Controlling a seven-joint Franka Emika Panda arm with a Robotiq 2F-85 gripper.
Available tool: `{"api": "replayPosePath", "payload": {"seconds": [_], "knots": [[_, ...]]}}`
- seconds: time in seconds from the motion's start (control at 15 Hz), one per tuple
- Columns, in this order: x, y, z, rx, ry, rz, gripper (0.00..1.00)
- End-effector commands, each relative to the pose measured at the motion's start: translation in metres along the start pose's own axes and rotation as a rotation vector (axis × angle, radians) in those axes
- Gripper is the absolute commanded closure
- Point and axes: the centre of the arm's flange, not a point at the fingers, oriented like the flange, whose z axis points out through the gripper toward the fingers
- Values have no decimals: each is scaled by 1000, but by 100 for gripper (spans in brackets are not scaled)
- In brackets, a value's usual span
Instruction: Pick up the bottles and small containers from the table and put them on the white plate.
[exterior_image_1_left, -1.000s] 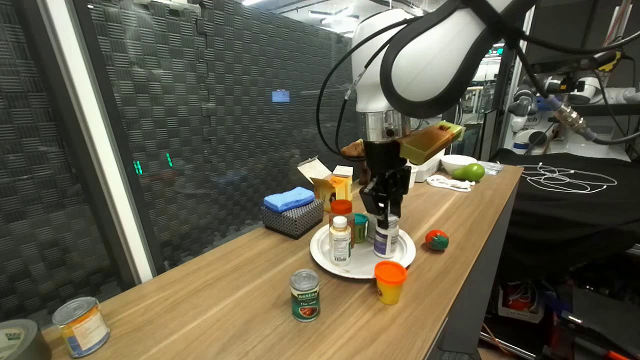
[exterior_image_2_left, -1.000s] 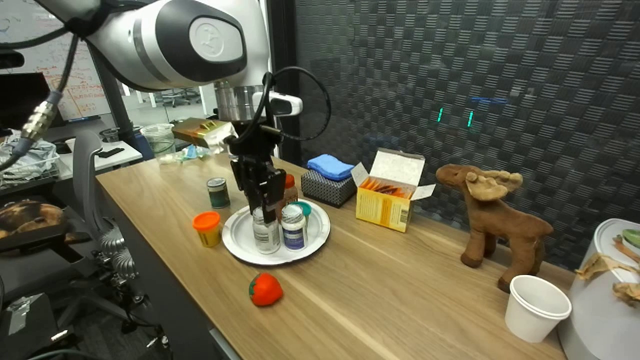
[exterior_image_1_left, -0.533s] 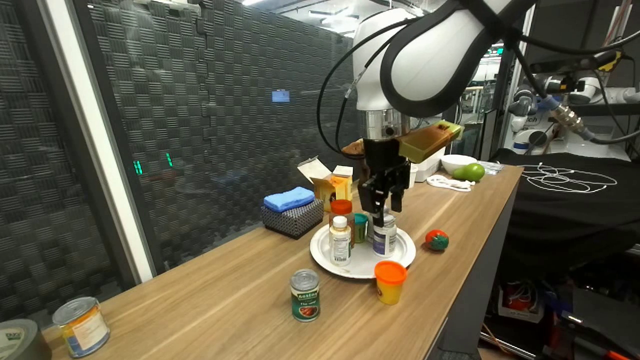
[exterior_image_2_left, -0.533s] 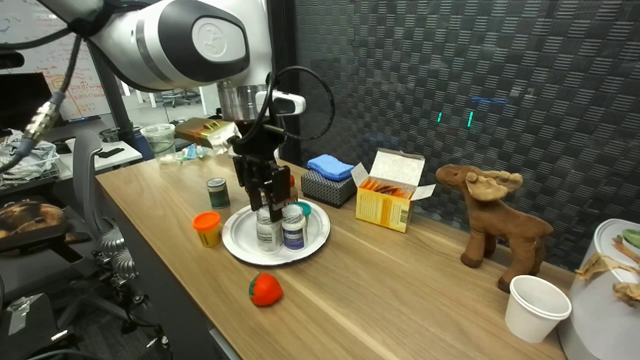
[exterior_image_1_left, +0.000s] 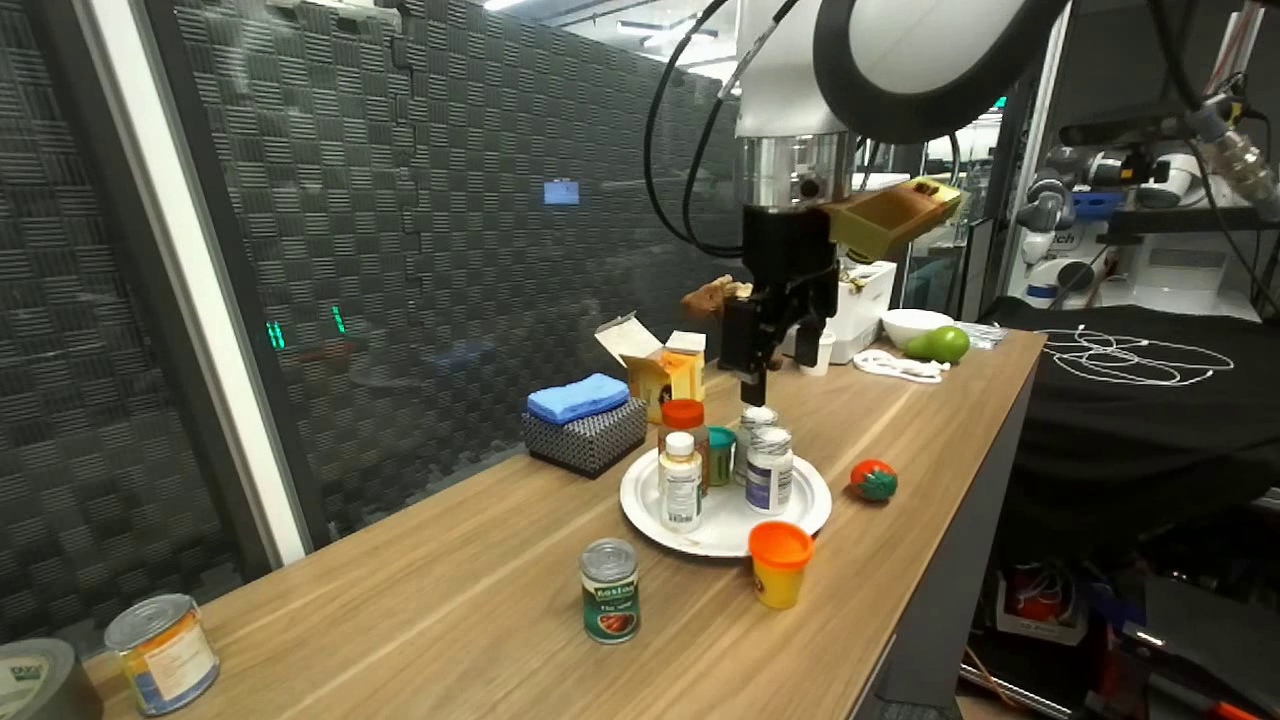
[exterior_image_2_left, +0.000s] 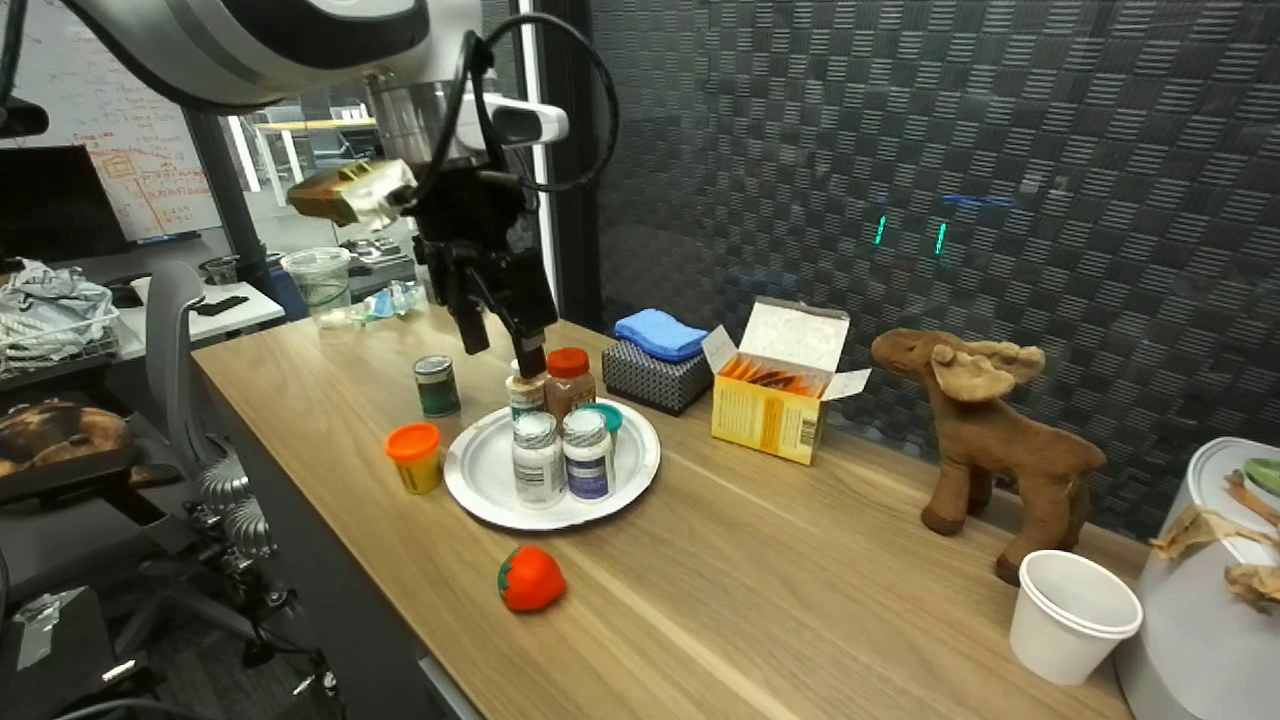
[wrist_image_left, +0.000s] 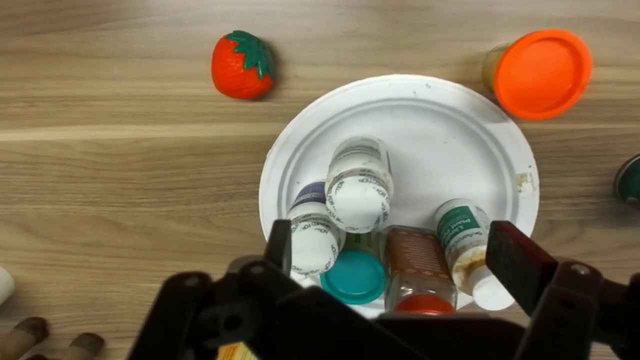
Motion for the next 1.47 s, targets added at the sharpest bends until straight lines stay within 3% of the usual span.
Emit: {"api": "replayPosePath", "payload": {"seconds": [0.0, 0.4, 1.2, 1.4], "knots": [[-41, -32, -28, -7, 35, -39, 0], [-58, -80, -19, -43, 76, -108, 0], [-47, -87, 40, 10, -49, -186, 0], [-42, -88, 50, 62, -62, -224, 0]]}}
